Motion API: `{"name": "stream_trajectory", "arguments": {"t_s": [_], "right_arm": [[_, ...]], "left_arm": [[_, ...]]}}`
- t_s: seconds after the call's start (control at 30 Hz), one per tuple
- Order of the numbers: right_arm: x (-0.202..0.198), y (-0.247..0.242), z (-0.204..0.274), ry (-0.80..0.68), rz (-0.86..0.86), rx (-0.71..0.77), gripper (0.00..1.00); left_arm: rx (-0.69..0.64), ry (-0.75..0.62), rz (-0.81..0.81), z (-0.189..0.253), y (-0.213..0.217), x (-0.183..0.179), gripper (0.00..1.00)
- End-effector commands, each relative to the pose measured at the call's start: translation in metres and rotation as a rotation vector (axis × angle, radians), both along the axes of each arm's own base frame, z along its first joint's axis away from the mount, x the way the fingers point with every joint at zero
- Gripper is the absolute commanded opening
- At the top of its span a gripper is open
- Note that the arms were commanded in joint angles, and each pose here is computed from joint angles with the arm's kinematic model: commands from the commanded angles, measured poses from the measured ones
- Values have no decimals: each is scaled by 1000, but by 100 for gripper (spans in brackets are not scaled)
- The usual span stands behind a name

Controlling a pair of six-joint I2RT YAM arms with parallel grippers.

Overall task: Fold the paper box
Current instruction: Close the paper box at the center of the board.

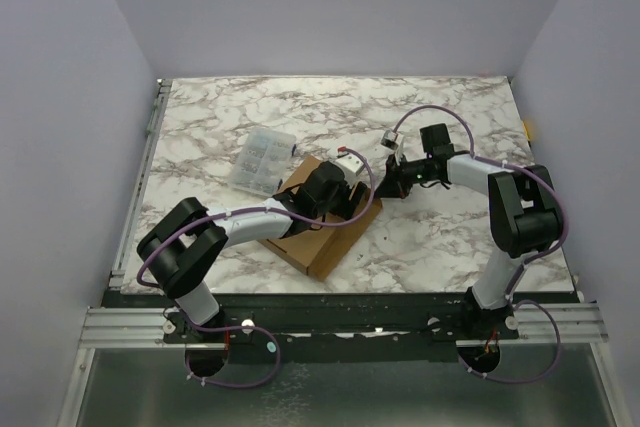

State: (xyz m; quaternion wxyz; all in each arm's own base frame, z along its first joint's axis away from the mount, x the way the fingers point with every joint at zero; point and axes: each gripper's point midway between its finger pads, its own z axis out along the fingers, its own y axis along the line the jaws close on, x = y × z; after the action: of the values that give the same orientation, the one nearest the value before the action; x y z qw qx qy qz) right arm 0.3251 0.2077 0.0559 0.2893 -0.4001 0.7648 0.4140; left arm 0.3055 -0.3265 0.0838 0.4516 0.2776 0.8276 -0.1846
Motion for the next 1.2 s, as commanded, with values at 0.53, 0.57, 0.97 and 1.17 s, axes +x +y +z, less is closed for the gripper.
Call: {"name": "stream_trajectory", "arguments": {"t_s": [0.53, 0.57, 0.97, 1.17], "right_arm": [[-28, 3, 0, 55, 51, -11, 0], [-27, 3, -1, 58, 48, -15, 0], [-31, 2, -1, 50, 53, -23, 0], [-33, 2, -1, 47, 60, -21, 0]], "left_arm": [[145, 190, 19, -62, 32, -26, 70], [146, 192, 18, -62, 32, -26, 70], [148, 199, 22, -64, 33, -25, 70], [147, 205, 23, -65, 34, -26, 70]]}}
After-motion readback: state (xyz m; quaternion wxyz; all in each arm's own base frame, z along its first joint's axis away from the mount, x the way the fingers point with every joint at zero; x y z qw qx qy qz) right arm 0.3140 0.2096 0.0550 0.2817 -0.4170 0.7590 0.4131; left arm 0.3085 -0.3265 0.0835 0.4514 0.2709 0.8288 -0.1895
